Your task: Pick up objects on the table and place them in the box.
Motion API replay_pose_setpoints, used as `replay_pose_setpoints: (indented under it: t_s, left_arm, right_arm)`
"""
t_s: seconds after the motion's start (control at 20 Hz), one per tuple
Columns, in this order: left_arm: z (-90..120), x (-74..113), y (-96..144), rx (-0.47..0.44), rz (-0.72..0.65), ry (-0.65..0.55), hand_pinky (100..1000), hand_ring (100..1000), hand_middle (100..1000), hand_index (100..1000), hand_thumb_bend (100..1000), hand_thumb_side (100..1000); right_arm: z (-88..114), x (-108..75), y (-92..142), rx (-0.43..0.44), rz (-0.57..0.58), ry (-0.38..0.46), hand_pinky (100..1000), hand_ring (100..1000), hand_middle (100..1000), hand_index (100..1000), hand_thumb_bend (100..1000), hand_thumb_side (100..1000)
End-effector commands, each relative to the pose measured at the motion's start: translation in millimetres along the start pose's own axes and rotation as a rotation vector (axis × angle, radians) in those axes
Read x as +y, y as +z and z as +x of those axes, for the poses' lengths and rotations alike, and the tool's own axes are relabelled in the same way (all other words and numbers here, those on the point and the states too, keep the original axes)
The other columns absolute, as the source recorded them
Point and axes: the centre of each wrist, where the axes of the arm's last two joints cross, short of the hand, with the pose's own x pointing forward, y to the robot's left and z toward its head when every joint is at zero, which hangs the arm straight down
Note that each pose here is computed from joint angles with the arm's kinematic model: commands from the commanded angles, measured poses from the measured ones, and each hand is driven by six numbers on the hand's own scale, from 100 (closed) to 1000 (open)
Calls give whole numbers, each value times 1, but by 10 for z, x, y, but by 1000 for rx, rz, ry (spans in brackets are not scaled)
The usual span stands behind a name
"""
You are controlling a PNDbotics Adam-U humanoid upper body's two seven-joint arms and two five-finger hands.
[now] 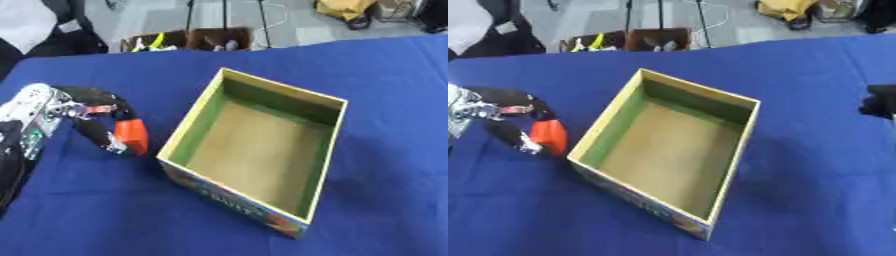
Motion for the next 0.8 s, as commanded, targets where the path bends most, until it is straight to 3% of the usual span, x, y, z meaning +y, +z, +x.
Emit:
replay_pose_setpoints:
  t_s: [0.05,0.55,0.75,0.8]
  left_arm:
    - [-41,76,54,-111,-189,-162,619,748,736,869,620,801]
    - [31,215,119,-103,-133,-168,476,621,572,742,404,708]
    - [51,239,132,-100,-122,-167,476,621,572,742,404,708]
    - [51,278,157,-94,-102,-165,385,554,504,671,177,620]
  right_arm:
    - [40,-45,-44,-24,1,16,719,602,563,711,488,1000]
    - [38,-47,-43,-22,-3,16,719,602,563,711,489,1000]
    - [39,-48,-42,-22,-4,16,719,602,563,711,489,1000]
    - [36,-50,-41,-21,-5,17,720,602,562,711,488,1000]
